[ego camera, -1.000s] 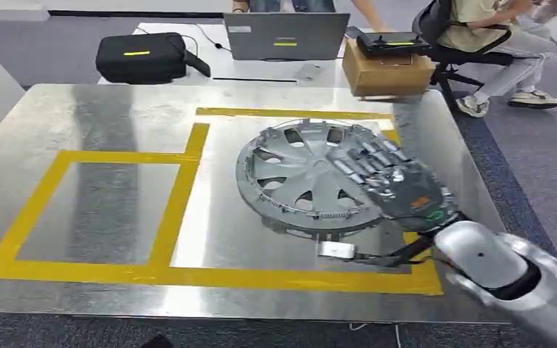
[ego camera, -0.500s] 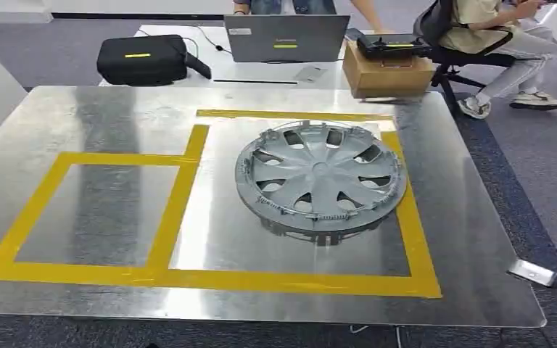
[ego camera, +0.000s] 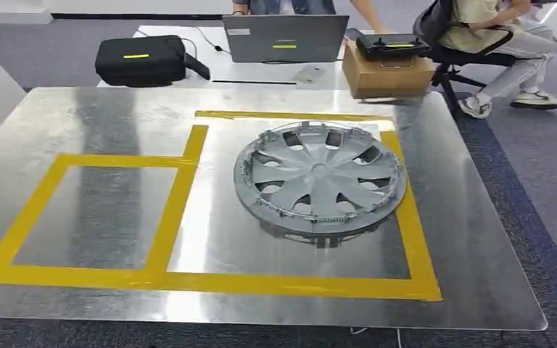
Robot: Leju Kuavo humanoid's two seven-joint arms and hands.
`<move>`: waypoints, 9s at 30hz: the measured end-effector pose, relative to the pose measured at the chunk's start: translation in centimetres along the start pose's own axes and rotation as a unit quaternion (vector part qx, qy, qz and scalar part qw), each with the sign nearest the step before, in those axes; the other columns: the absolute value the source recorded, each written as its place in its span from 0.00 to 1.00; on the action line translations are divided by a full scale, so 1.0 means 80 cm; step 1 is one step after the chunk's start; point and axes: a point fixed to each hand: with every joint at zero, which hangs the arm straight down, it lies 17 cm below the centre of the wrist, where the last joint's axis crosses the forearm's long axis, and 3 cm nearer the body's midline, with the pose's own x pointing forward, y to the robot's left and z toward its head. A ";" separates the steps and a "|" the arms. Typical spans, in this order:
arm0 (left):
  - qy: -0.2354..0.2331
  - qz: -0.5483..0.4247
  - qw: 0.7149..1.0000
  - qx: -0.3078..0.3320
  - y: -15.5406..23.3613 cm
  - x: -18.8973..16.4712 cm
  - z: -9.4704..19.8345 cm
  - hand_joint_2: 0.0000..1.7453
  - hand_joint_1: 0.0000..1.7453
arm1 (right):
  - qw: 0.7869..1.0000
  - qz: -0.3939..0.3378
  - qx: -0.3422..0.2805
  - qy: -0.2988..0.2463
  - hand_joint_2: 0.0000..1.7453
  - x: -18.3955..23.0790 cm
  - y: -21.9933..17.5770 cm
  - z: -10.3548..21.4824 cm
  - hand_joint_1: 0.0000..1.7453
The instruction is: Take the parts from the cabinet and place them on the table.
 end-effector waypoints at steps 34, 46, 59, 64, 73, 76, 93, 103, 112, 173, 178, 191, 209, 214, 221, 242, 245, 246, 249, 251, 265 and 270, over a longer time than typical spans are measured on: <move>-0.018 -0.008 1.000 0.002 -0.002 0.019 0.000 0.00 0.00 | 0.911 -0.006 0.158 0.381 1.00 -0.009 0.186 0.334 0.00; -0.021 0.000 1.000 0.008 0.005 0.020 -0.002 0.00 0.00 | 0.868 -0.106 0.234 0.425 1.00 0.099 0.255 0.372 0.00; -0.038 -0.002 0.999 -0.004 -0.002 0.029 -0.001 0.00 0.00 | 0.661 -0.278 0.393 0.575 1.00 0.328 0.337 0.486 0.00; -0.038 -0.001 0.999 -0.005 -0.003 0.029 -0.001 0.00 0.00 | 0.605 -0.340 0.435 0.573 1.00 0.417 0.338 0.495 0.00; -0.045 -0.022 0.999 -0.020 -0.010 0.035 0.000 0.00 0.00 | 0.472 -0.422 0.494 0.596 1.00 0.525 0.327 0.512 0.00; -0.054 -0.040 0.997 -0.032 -0.015 0.046 0.000 0.00 0.00 | 0.427 -0.464 0.514 0.581 1.00 0.573 0.316 0.506 0.00; -0.077 -0.043 0.995 -0.052 -0.032 0.078 0.006 0.00 0.00 | 0.302 -0.611 0.554 0.478 1.00 0.688 0.277 0.455 0.00; -0.075 -0.030 0.995 -0.055 -0.036 0.081 0.008 0.00 0.00 | 0.305 -0.624 0.557 0.455 1.00 0.695 0.273 0.446 0.00; -0.057 -0.012 0.997 -0.057 -0.036 0.074 0.007 0.00 0.00 | 0.309 -0.624 0.558 0.451 1.00 0.695 0.273 0.445 0.00; -0.039 0.019 0.998 -0.055 -0.036 0.066 0.008 0.00 0.00 | 0.321 -0.622 0.543 0.463 1.00 0.685 0.280 0.440 0.00; -0.037 0.022 0.998 -0.052 -0.032 0.066 0.005 0.00 0.00 | 0.320 -0.624 0.544 0.462 1.00 0.688 0.279 0.438 0.00; -0.042 0.027 0.997 -0.054 -0.034 0.073 0.006 0.00 0.00 | 0.325 -0.620 0.542 0.466 1.00 0.679 0.285 0.442 0.00; -0.040 0.022 0.998 -0.053 -0.032 0.071 0.005 0.00 0.00 | 0.319 -0.618 0.544 0.469 1.00 0.679 0.284 0.447 0.00; -0.039 0.023 0.998 -0.054 -0.033 0.071 0.006 0.00 0.00 | 0.322 -0.617 0.542 0.471 1.00 0.675 0.287 0.448 0.00; -0.038 0.025 0.997 -0.055 -0.035 0.071 0.007 0.00 0.00 | 0.324 -0.615 0.542 0.471 1.00 0.671 0.289 0.450 0.00; -0.032 0.030 0.998 -0.047 -0.025 0.069 0.002 0.00 0.00 | 0.316 -0.618 0.549 0.466 1.00 0.677 0.287 0.448 0.00; -0.032 0.033 0.998 -0.043 -0.020 0.071 -0.001 0.00 0.00 | 0.315 -0.615 0.552 0.467 1.00 0.676 0.287 0.451 0.00; -0.032 0.034 0.998 -0.042 -0.018 0.071 -0.002 0.00 0.00 | 0.314 -0.614 0.553 0.467 1.00 0.677 0.287 0.452 0.00; -0.029 0.038 0.998 -0.041 -0.018 0.070 -0.002 0.00 0.00 | 0.313 -0.614 0.556 0.465 1.00 0.678 0.286 0.453 0.00; -0.028 0.041 0.998 -0.041 -0.017 0.069 -0.002 0.00 0.00 | 0.314 -0.613 0.557 0.464 1.00 0.676 0.286 0.455 0.00; -0.024 0.045 0.998 -0.035 -0.014 0.063 -0.003 0.00 0.00 | 0.320 -0.621 0.553 0.454 1.00 0.677 0.286 0.448 0.00; -0.029 0.048 0.998 -0.031 -0.010 0.066 -0.004 0.00 0.00 | 0.323 -0.626 0.549 0.450 1.00 0.678 0.288 0.440 0.00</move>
